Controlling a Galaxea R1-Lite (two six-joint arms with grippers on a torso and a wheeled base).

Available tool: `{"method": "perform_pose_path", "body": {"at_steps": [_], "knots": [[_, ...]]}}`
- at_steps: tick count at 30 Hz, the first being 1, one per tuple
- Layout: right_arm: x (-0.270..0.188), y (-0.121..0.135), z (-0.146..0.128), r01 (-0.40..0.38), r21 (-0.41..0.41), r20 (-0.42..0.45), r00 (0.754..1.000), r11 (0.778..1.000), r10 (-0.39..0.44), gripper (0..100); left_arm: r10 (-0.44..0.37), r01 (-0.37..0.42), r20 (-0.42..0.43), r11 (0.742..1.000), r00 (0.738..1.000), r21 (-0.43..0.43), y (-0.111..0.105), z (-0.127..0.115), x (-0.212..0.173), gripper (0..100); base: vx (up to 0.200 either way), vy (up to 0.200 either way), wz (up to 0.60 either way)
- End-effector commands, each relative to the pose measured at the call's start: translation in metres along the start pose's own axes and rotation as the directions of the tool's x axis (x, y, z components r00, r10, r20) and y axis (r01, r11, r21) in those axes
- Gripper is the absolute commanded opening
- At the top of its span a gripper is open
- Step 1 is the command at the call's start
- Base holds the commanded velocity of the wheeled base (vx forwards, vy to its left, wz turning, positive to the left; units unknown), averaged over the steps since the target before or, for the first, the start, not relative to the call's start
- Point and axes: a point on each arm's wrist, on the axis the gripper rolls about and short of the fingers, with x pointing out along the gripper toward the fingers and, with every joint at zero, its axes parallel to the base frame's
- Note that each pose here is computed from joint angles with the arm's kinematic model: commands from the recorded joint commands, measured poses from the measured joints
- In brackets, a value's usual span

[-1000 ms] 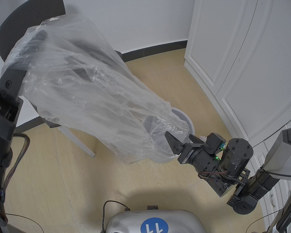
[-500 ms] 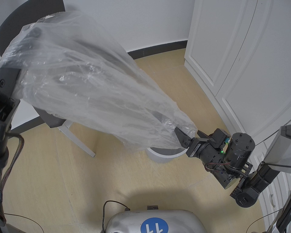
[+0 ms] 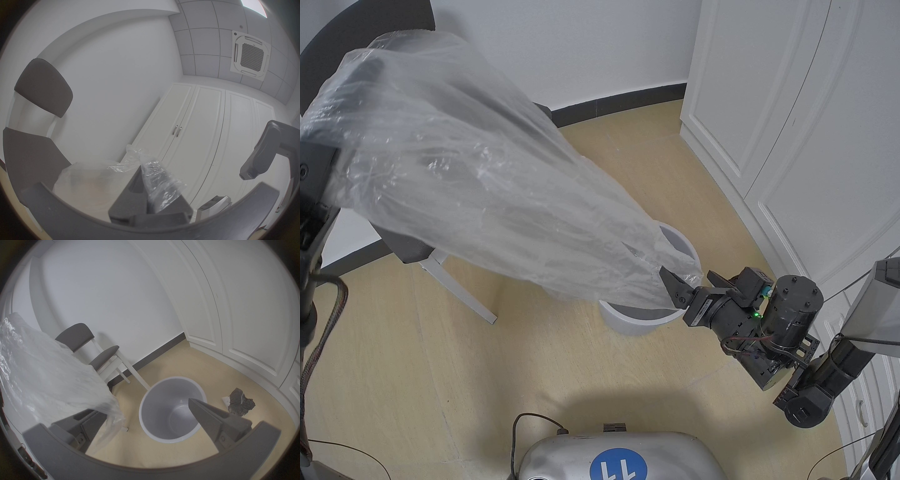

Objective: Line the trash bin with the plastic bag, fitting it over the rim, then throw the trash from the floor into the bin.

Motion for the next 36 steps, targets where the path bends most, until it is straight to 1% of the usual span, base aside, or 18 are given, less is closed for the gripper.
{"method": "perform_pose_path", "body": {"at_steps": [1,5,23,26,31,33,36], "knots": [[-0.006,0.009,0.009,-0.036,0.015,0.034,0.999,0.999,0.035,100,-0.001,0.001,-0.004,1.000,1.000,-0.002,0.000,-0.001,0.000,0,0.000,0.000,0.00],[-0.012,0.015,0.011,-0.056,0.017,0.032,0.998,0.998,0.056,100,-0.005,0.005,-0.005,1.000,1.000,-0.006,-0.001,-0.001,0.000,0,0.000,0.000,0.00],[-0.013,0.014,0.009,-0.055,0.018,0.025,0.998,0.998,0.055,100,-0.026,0.026,-0.023,0.999,0.999,-0.023,-0.005,-0.004,-0.004,0,0.000,0.000,0.00],[-0.015,0.008,0.007,-0.053,0.007,0.002,0.999,0.999,0.053,100,-0.029,0.028,-0.026,0.999,0.999,-0.025,-0.005,-0.005,-0.005,0,0.000,0.000,0.00],[-0.021,-0.005,0.006,-0.097,-0.003,-0.053,0.994,0.995,0.096,100,-0.035,0.034,-0.046,0.999,0.998,-0.028,-0.006,-0.008,-0.009,0,0.000,0.000,0.00],[-0.027,-0.010,0.008,-0.120,-0.004,-0.075,0.990,0.993,0.119,100,-0.052,0.051,-0.048,0.998,0.997,-0.032,-0.006,-0.007,-0.011,0,0.000,0.000,0.00],[-0.033,-0.017,0.006,-0.159,-0.006,-0.122,0.980,0.987,0.158,100,-0.099,0.096,-0.060,0.995,0.993,-0.036,-0.007,-0.008,-0.017,0,0.000,0.000,0.00]]}}
